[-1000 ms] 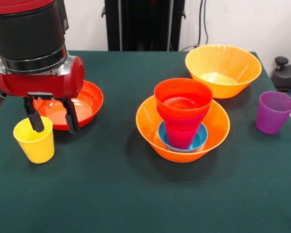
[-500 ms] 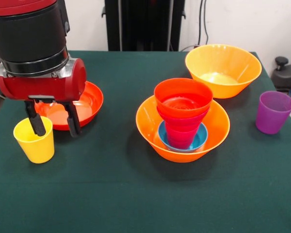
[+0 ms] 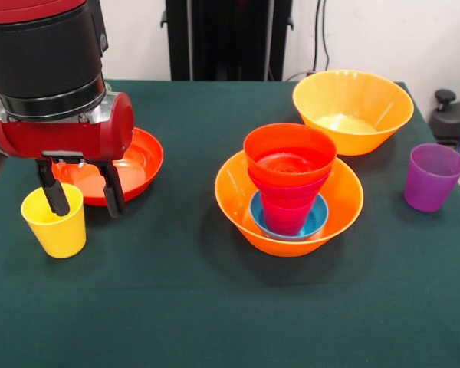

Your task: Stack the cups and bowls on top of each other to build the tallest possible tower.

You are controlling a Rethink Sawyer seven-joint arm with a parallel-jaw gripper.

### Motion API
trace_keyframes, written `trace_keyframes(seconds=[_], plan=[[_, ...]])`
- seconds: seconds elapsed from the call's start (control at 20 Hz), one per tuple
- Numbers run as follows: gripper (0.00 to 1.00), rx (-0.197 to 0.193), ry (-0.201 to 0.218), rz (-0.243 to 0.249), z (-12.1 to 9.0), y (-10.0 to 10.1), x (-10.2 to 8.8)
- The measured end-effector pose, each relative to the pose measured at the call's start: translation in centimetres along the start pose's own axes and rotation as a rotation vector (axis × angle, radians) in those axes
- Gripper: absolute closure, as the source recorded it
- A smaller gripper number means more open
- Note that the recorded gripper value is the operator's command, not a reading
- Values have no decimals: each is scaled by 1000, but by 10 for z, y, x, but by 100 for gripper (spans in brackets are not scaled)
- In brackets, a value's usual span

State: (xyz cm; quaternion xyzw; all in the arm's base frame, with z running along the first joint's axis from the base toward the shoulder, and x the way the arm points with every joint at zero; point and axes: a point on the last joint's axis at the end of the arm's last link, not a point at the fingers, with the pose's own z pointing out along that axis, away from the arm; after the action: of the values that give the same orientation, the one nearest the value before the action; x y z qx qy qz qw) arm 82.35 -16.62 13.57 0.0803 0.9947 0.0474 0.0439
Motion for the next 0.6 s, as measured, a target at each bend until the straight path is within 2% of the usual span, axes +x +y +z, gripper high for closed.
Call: trace_keyframes(seconds=[0.6], plan=[[0,9,0,-5,0,0,0]])
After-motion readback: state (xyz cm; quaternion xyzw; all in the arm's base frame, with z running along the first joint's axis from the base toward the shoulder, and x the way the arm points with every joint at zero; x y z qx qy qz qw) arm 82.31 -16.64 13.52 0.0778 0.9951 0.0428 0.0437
